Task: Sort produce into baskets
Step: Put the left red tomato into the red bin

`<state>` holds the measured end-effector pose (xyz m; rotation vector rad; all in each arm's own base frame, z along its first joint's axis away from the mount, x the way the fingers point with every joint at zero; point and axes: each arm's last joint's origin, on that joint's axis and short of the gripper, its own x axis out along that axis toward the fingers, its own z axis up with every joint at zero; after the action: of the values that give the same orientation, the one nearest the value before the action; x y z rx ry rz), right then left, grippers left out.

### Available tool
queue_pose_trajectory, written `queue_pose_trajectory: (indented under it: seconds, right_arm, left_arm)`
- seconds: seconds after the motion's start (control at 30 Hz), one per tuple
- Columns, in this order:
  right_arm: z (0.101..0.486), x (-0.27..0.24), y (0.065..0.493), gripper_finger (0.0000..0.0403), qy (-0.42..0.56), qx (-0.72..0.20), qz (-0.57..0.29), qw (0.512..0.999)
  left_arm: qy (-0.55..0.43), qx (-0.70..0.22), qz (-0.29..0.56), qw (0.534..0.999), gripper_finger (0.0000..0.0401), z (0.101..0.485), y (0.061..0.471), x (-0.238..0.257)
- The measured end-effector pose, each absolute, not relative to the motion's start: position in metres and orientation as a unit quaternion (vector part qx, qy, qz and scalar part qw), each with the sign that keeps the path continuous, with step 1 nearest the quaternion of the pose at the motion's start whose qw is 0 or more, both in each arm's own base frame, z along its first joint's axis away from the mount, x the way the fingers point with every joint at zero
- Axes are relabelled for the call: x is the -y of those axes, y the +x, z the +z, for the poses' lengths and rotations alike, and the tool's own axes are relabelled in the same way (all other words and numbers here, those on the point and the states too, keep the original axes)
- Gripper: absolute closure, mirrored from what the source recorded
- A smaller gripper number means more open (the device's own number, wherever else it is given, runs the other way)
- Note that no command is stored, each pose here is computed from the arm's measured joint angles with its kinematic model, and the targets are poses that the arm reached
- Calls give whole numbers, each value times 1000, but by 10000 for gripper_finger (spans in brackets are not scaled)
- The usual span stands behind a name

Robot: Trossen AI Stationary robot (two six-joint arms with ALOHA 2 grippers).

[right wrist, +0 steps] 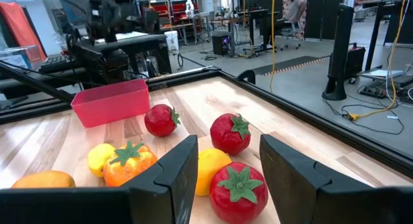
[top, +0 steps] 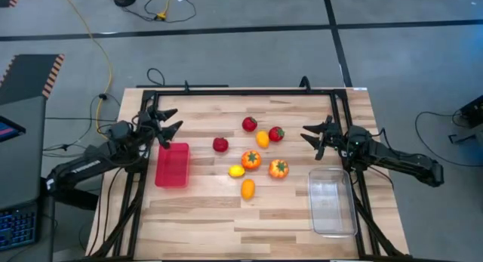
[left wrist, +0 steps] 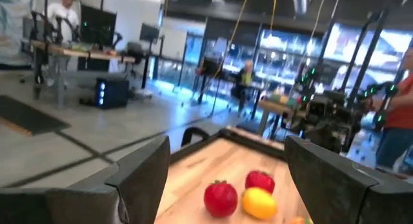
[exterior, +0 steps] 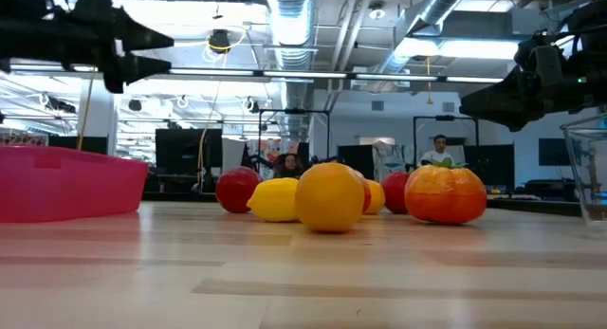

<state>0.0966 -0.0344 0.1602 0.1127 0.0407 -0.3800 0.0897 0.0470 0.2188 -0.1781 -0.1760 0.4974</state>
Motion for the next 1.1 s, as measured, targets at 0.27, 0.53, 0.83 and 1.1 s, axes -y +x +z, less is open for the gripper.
queue_pose_trajectory:
  seconds: [0.27, 0.53, 0.83, 1.1]
  right_arm:
    - [160, 34, 97, 210, 56, -20, -189, 980]
    - [160, 34, 97, 210, 56, -20, -189, 980]
    - [160, 34, 97, 210, 56, -20, -189, 980]
    - [160, 34, 97, 210, 56, -20, -189, 980]
  left_arm:
    - [-68, -52, 230, 969, 108, 252, 130, -66]
    - [-37, -240, 159, 957, 108, 261, 185, -89]
    - [13, -347, 75, 935, 108, 253, 245, -89]
    - [41, -429, 33, 902, 108, 233, 274, -78]
